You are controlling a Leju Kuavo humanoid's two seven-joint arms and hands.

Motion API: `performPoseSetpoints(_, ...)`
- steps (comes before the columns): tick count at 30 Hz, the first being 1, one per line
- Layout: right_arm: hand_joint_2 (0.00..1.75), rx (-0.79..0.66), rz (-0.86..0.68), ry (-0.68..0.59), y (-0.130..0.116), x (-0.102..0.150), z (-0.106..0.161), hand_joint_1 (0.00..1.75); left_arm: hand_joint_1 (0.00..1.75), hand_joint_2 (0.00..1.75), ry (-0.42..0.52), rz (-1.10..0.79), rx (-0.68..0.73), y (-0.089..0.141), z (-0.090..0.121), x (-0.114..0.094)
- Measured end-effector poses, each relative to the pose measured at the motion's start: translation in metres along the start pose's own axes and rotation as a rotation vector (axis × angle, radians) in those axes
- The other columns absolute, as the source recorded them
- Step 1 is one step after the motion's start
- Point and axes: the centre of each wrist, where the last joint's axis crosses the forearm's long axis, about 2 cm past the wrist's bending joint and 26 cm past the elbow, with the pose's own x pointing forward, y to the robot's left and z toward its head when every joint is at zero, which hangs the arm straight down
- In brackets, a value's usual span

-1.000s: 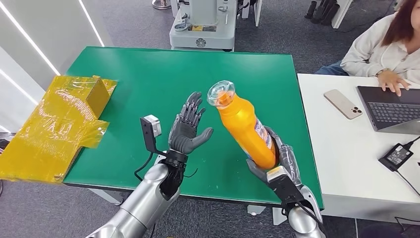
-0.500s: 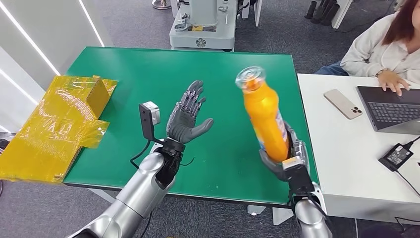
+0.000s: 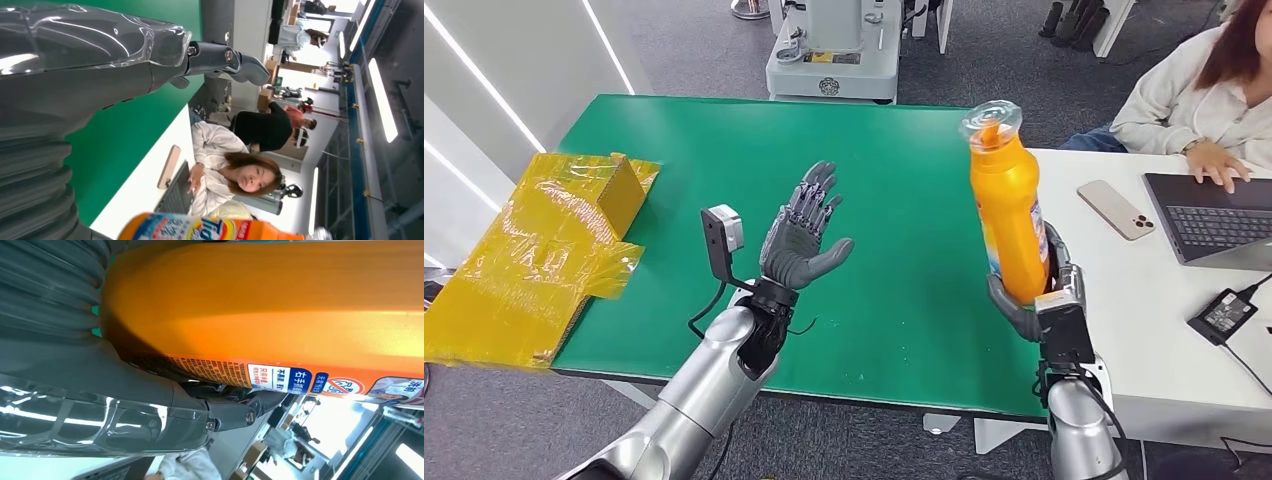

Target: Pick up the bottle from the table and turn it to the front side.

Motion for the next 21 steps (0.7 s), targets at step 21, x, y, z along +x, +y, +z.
performPoseSetpoints(21, 1.75, 0.254, 0.165, 0.045, 0.076, -0.003, -0.048, 1.75, 0.0, 1.75, -0.002, 0.04, -0.095, -0.035, -0.032, 0.008)
